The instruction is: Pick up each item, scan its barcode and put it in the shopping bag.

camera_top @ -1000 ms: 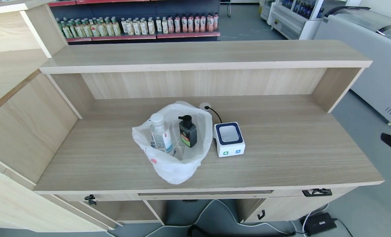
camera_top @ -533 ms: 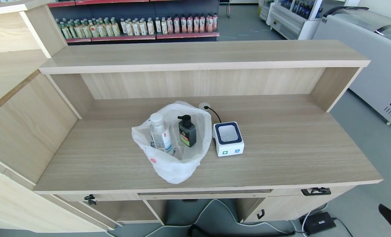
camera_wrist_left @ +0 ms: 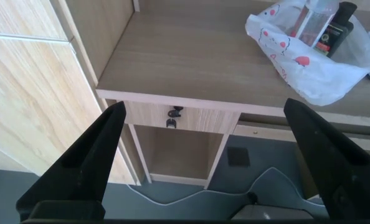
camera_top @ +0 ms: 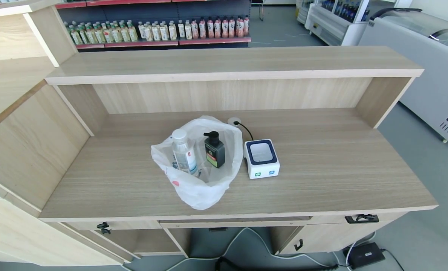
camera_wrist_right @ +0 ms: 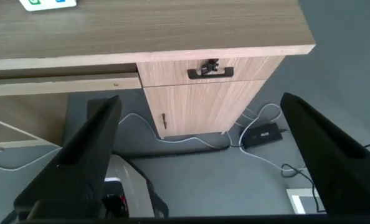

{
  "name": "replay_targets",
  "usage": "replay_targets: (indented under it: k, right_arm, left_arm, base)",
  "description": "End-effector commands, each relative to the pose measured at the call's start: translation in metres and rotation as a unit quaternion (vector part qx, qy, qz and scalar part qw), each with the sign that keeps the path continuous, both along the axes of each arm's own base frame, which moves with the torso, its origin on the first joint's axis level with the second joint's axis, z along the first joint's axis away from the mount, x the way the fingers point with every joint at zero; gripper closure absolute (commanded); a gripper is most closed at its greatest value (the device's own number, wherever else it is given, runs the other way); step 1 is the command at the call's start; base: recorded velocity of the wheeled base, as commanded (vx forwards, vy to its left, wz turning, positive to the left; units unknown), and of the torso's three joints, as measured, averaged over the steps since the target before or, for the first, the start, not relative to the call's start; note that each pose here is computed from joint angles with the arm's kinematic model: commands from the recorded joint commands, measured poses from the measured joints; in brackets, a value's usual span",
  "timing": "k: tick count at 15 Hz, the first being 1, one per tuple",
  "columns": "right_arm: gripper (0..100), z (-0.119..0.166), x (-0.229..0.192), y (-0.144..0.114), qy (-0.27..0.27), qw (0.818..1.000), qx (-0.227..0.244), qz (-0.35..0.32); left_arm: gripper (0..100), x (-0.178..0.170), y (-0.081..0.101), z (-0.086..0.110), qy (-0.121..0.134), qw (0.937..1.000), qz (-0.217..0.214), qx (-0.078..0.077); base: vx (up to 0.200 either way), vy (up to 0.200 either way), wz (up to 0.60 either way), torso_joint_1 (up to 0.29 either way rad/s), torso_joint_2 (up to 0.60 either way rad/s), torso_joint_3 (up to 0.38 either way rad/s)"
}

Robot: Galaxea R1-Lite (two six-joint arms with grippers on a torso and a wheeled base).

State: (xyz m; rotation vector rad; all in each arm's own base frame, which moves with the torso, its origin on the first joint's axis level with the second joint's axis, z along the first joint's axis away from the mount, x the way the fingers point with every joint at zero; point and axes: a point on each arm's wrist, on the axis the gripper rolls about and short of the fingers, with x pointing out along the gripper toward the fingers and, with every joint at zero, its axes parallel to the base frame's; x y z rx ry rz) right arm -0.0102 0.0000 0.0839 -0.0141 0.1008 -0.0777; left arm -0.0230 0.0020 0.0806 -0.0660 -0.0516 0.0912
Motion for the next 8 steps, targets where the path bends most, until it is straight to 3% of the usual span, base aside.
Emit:
replay_targets:
  k: [1, 8]
  right_arm:
    - [0, -0.0027, -0.0064, 0.0001, -0.033, 0.999, 0.016, 0.0]
    - [0, -0.0072, -0.0126, -0.0009, -0.058, 0.998, 0.023, 0.02]
  left_arm:
    - [0, -0.0001, 0.0, 0.0003, -0.001, 1.0, 0.0, 0.0]
    - [0, 0.0, 0.0, -0.0001, 0.0, 1.0, 0.0, 0.0]
  base:
    - [0.0, 0.0, 0.0, 0.0, 0.0, 0.0]
    - [0.0, 0.0, 0.0, 0.0, 0.0, 0.0]
